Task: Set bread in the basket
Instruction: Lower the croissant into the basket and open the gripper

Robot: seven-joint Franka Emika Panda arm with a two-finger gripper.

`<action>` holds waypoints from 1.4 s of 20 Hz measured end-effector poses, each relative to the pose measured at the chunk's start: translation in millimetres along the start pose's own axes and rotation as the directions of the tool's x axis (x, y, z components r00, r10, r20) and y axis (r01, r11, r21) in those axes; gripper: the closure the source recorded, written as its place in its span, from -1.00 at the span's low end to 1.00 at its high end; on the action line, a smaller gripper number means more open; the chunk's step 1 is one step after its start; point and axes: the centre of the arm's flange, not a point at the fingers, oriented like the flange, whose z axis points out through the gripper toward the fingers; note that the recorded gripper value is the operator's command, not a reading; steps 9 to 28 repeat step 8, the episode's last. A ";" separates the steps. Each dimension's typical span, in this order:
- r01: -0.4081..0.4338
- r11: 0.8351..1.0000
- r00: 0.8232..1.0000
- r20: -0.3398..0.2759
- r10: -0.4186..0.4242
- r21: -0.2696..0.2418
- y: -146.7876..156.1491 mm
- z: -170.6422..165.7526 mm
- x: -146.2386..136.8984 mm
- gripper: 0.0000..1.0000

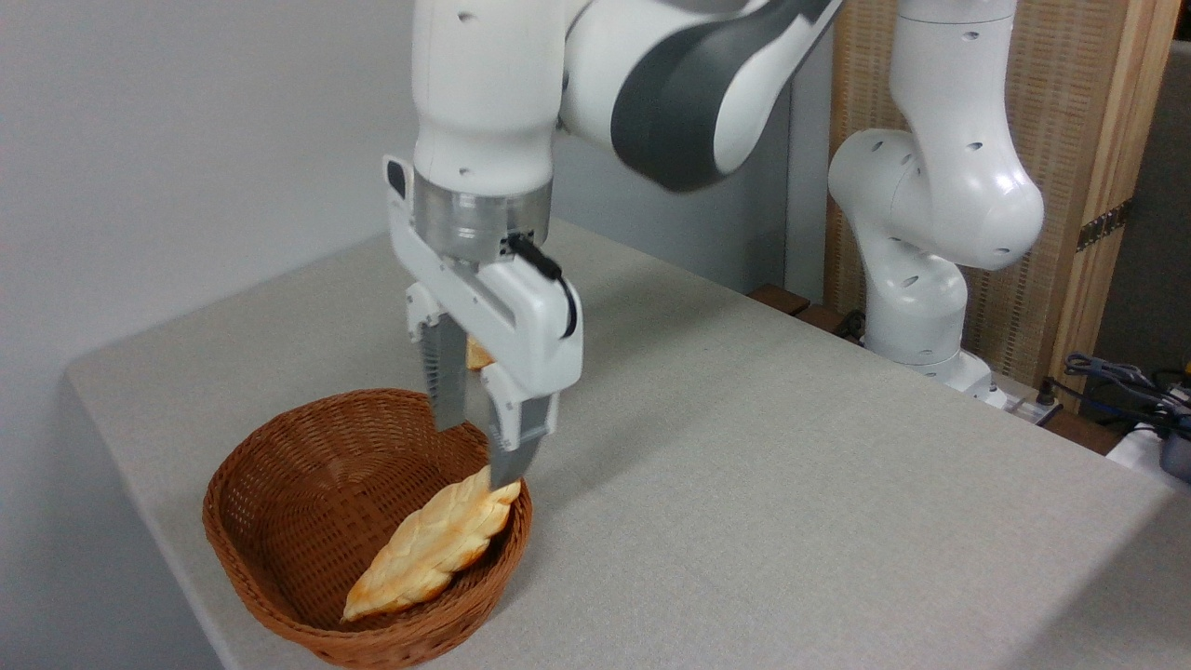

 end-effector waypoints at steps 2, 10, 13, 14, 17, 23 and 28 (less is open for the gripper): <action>-0.029 1.000 0.997 0.066 0.029 0.004 1.7 -6.7 -4.2 -1.00; -0.076 0.997 0.979 0.189 0.073 0.007 4.5 -12.2 -11.0 -1.00; -0.076 0.997 0.979 0.189 0.073 0.007 4.5 -12.2 -11.0 -1.00; -0.076 0.997 0.979 0.189 0.073 0.007 4.5 -12.2 -11.0 -1.00; -0.076 0.997 0.979 0.189 0.073 0.007 4.5 -12.2 -11.0 -1.00; -0.076 0.997 0.979 0.189 0.073 0.007 4.5 -12.2 -11.0 -1.00; -0.076 0.997 0.979 0.189 0.073 0.007 4.5 -12.2 -11.0 -1.00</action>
